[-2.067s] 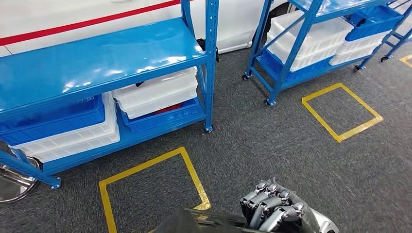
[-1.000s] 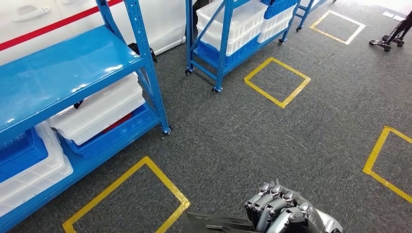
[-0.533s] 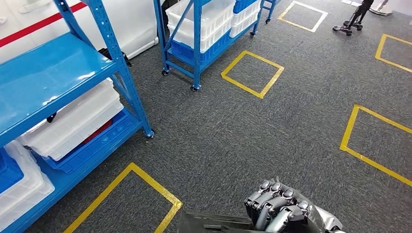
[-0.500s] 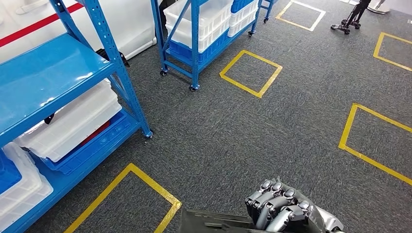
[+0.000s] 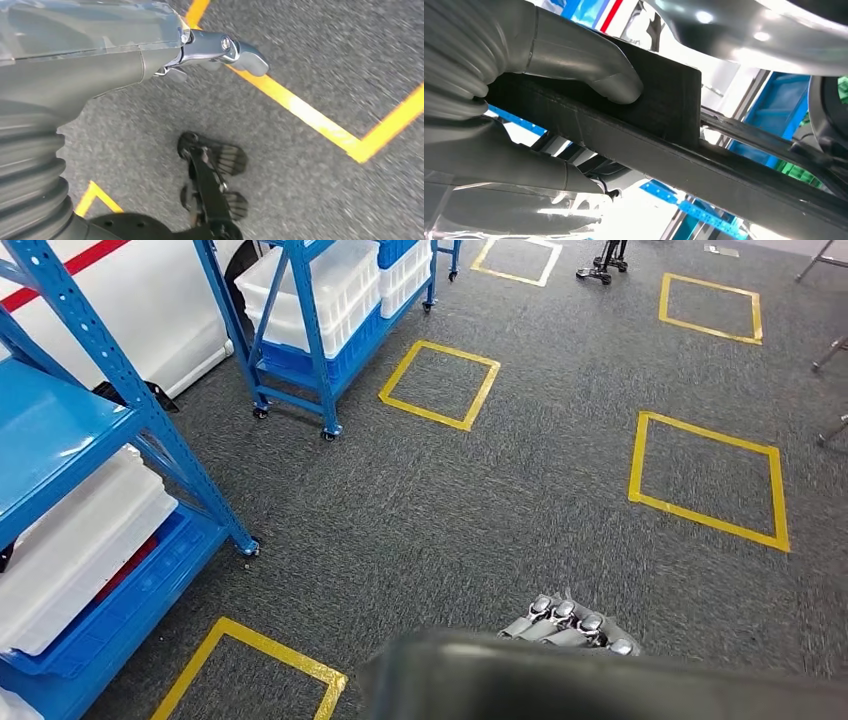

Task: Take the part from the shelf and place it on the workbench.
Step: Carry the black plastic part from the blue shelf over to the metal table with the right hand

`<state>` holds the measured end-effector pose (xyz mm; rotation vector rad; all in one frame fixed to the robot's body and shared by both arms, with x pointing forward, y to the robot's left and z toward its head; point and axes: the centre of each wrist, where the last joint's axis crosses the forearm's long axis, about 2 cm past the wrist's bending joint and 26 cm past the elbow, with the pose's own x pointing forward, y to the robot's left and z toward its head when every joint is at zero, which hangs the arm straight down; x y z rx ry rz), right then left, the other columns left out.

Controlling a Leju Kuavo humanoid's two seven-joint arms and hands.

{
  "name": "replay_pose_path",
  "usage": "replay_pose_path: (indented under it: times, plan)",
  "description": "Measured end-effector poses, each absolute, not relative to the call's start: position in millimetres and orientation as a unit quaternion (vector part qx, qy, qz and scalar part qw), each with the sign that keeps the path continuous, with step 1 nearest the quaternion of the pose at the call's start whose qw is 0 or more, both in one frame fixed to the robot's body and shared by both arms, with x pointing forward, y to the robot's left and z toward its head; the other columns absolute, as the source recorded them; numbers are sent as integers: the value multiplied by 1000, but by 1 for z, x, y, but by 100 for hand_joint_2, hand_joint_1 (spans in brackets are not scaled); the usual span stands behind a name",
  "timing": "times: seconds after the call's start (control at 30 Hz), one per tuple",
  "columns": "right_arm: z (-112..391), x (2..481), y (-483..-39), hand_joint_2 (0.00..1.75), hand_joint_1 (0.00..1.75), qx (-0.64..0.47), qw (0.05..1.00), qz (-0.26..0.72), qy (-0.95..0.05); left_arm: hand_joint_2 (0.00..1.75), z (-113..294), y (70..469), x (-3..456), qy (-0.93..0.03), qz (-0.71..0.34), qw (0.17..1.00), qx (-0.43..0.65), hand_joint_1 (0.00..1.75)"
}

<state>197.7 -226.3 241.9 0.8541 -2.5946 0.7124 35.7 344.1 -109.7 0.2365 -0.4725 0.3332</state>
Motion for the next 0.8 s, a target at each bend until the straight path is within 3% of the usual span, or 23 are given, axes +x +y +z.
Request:
replay_pose_path:
  times: [0.8]
  plan:
    - [246,197,-229,175,175,279,154,236,-918,175,-107,365,34,-223,184,947,138,0]
